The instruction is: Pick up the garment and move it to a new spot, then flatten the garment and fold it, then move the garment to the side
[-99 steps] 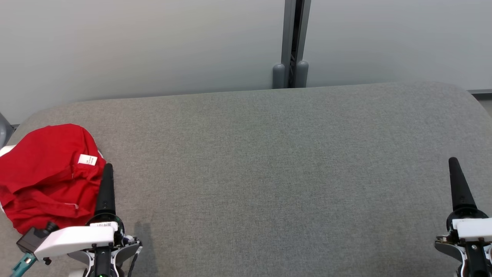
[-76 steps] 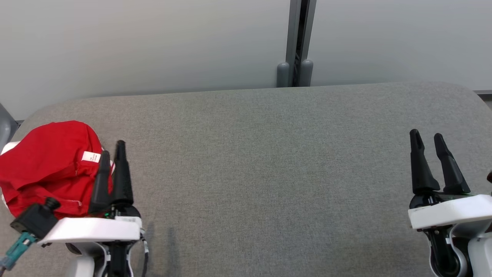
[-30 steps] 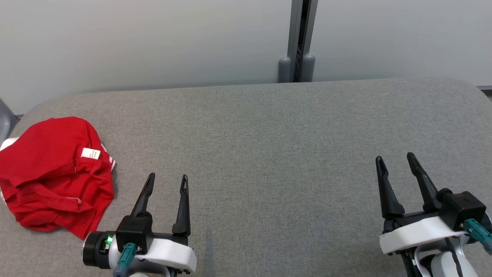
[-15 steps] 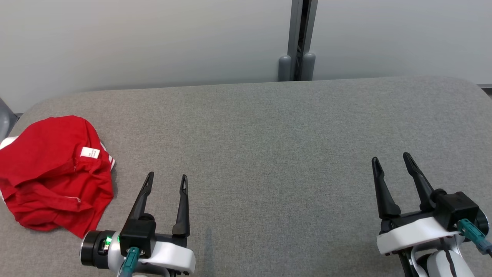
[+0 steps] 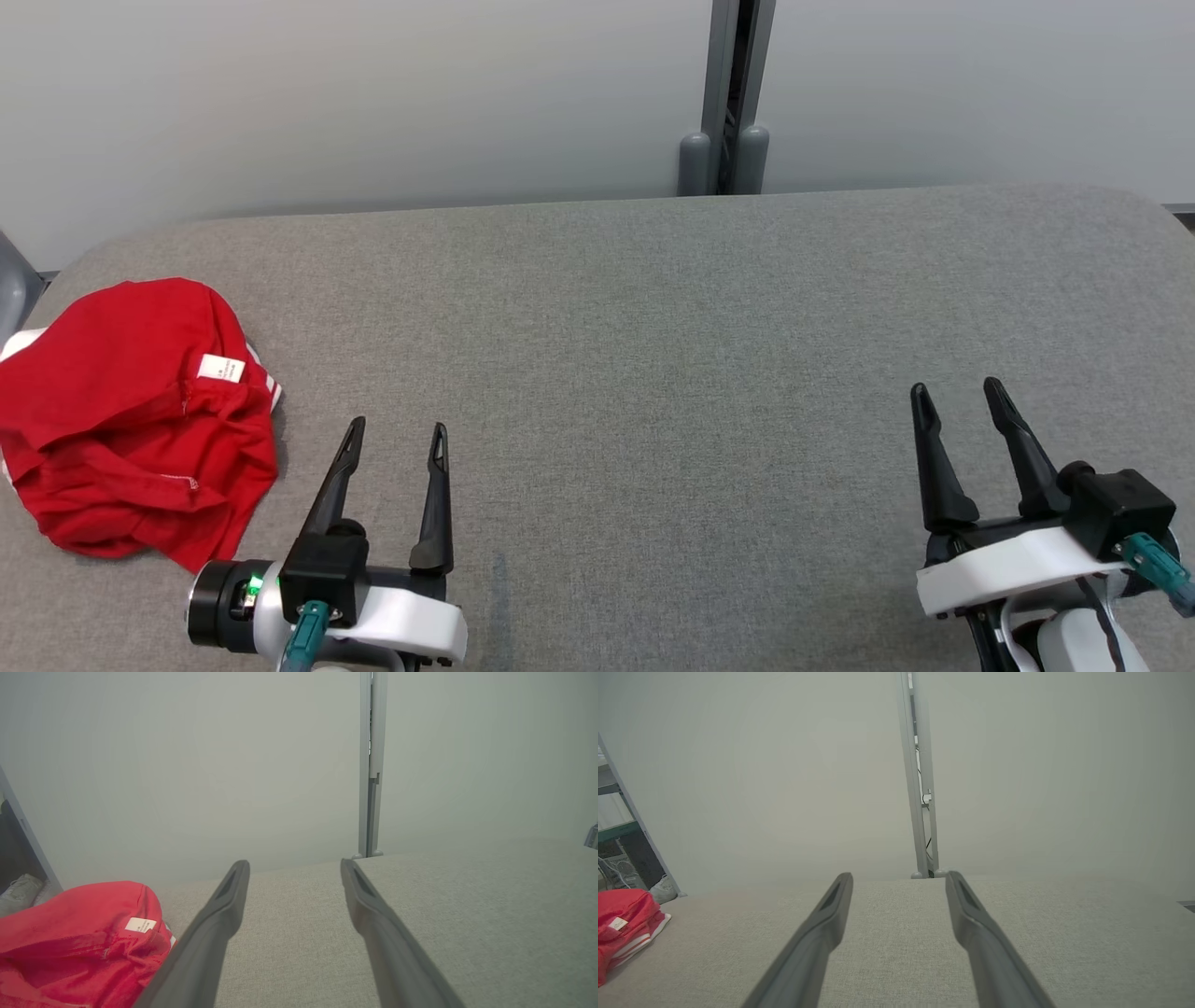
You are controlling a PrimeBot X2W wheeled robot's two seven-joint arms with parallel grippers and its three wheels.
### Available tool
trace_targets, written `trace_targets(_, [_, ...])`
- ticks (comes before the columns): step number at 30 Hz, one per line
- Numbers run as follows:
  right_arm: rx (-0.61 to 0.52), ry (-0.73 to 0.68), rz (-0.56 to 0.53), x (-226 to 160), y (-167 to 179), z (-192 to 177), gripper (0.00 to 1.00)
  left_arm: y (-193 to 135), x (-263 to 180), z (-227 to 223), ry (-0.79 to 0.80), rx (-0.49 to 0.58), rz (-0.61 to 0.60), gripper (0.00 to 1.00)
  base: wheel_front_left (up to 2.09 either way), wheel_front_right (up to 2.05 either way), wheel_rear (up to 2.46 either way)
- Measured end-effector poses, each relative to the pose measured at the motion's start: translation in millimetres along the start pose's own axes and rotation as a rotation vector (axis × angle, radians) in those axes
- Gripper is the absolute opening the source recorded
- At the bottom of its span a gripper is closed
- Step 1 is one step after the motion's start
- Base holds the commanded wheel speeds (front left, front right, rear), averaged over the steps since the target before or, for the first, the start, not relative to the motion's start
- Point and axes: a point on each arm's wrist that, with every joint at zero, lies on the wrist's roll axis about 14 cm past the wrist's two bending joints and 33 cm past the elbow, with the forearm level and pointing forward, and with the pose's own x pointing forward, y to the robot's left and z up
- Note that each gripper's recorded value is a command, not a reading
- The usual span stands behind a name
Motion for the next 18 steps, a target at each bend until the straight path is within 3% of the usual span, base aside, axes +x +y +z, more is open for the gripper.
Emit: trace_targets(18, [-0.002, 0.01, -0.007, 3.0, -3.1, -2.8, 1.0, 0.1, -2.8, -6.4, 0.022, -0.013, -0.01, 1.0, 0.0, 0.0, 0.0])
